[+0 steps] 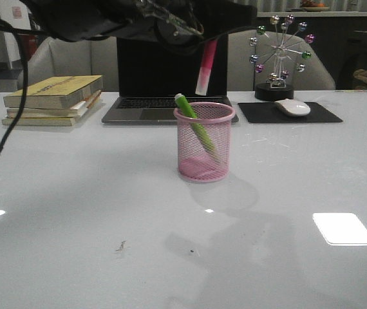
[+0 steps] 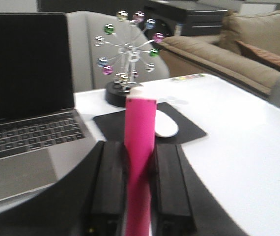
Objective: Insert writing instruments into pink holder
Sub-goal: 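Lower the pink highlighter into the holder and open the left gripper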
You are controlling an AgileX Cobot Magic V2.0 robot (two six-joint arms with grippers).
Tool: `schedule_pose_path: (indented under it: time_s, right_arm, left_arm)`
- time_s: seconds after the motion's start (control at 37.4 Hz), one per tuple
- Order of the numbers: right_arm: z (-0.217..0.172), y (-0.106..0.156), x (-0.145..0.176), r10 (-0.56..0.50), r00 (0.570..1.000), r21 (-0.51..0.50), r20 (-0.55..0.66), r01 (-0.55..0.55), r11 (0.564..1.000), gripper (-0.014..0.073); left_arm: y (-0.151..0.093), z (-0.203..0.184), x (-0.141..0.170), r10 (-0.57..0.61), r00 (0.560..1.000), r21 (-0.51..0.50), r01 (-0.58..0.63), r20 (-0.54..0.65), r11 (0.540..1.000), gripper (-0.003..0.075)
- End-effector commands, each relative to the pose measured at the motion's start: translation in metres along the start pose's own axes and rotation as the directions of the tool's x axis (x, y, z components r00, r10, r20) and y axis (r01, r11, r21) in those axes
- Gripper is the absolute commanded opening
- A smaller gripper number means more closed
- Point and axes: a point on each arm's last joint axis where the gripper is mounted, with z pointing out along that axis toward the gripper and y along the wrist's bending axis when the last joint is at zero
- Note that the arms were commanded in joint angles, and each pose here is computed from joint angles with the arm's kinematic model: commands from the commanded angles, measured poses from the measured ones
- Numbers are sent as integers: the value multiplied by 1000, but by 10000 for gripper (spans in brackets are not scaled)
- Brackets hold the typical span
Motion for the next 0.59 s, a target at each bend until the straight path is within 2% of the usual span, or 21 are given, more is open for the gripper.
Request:
schedule_pose_path:
  time_s: [0.0, 0.27, 0.4, 0.48, 0.56]
  right_arm:
    - [-5, -2, -11, -8, 997, 21, 72, 6, 1000, 416]
    - [-5, -2, -11, -8, 997, 21, 72, 6, 1000, 416]
    - [-5, -2, -11, -8, 997, 21, 72, 6, 1000, 416]
    - [-5, -2, -11, -8, 997, 21, 72, 6, 1000, 416]
    - [-5, -2, -11, -8, 997, 21, 72, 6, 1000, 416]
  left_arm:
    - [-8, -4, -32, -15, 986, 40, 9, 168, 999, 102]
    - [-6, 7, -3, -16, 993, 30, 12, 114, 999, 102]
    - [-4, 9, 0, -15, 993, 26, 12, 117, 1000, 113]
    - [-3, 9, 0, -14, 993, 22, 12, 116, 1000, 179]
    - [-2, 9, -2, -15, 991, 21, 12, 132, 1000, 305]
